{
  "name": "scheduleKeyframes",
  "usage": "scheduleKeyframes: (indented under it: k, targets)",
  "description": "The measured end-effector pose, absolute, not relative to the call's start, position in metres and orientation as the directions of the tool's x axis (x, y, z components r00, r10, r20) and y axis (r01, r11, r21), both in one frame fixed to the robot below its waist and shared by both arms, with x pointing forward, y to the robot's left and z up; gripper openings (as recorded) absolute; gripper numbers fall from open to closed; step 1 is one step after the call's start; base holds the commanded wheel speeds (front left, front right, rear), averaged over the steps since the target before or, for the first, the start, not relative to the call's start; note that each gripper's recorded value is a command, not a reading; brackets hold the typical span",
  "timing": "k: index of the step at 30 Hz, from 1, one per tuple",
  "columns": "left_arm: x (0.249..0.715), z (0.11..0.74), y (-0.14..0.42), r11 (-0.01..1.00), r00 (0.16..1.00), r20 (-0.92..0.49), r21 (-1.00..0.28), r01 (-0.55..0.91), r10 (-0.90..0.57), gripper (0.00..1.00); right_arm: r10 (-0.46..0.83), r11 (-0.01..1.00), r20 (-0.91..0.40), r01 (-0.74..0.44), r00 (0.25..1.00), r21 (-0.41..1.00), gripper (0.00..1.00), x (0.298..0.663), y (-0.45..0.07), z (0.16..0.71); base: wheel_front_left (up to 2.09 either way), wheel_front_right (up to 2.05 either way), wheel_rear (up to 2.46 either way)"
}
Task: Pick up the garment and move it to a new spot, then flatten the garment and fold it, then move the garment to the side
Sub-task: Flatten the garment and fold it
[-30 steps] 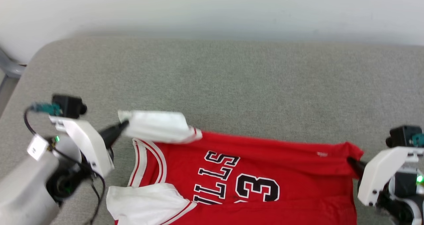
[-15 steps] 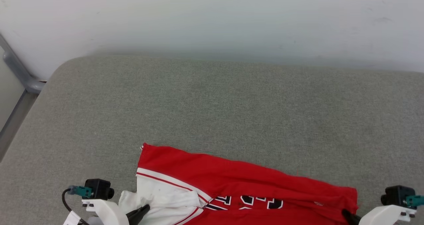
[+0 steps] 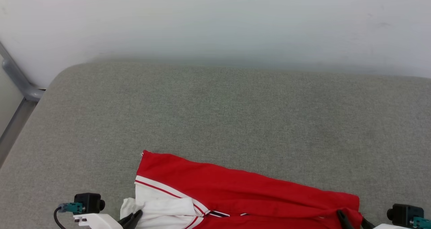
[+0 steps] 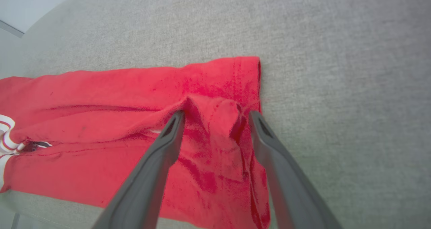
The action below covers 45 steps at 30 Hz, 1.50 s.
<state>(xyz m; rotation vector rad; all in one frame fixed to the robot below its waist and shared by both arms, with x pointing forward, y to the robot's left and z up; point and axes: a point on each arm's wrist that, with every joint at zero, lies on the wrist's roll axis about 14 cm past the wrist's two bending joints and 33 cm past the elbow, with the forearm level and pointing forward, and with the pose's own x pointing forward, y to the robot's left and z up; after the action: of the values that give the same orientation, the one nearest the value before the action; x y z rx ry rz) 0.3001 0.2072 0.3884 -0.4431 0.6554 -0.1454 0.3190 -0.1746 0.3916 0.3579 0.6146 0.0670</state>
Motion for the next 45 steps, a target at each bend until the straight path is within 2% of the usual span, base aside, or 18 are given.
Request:
scheduleKeyframes:
  k: [8, 16, 20, 27, 39, 45]
  targets:
    - [0.32, 0.425, 0.209, 0.924, 0.899, -0.386, -0.379, 0.051, -0.209, 1.0, 0.177, 0.939, -0.371, -0.044, 0.911, 0.341, 1.0, 0.331, -0.167, 0.44, 0.0, 0.0, 0.0]
    - [0.356, 0.495, 0.222, 0.962, 0.982, -0.143, -0.261, 0.08, -0.121, 1.0, 0.143, 0.953, -0.396, -0.019, 0.907, 0.301, 1.0, 0.334, -0.188, 0.453, 0.0, 0.0, 0.0]
    - [0.367, 0.538, 0.223, 0.972, 0.997, 0.017, -0.219, 0.082, -0.08, 1.0, 0.133, 0.962, -0.458, -0.004, 0.879, 0.272, 1.0, 0.334, -0.199, 0.45, 0.0, 0.0, 0.0]
    - [0.356, 0.557, 0.224, 0.991, 0.99, 0.135, -0.126, 0.048, -0.031, 1.0, 0.142, 0.973, -0.595, -0.001, 0.791, 0.23, 1.0, 0.329, -0.205, 0.436, 0.0, 0.0, 0.0]
    - [0.342, 0.538, 0.22, 0.993, 0.992, 0.126, -0.109, 0.035, -0.021, 1.0, 0.208, 0.964, -0.774, 0.007, 0.597, 0.265, 1.0, 0.311, -0.185, 0.386, 0.0, 0.0, 0.0]
    - [0.346, 0.529, 0.22, 0.993, 0.994, 0.107, -0.113, 0.036, -0.023, 1.0, 0.249, 0.954, -0.82, 0.014, 0.516, 0.298, 1.0, 0.303, -0.17, 0.362, 0.0, 0.0, 0.0]
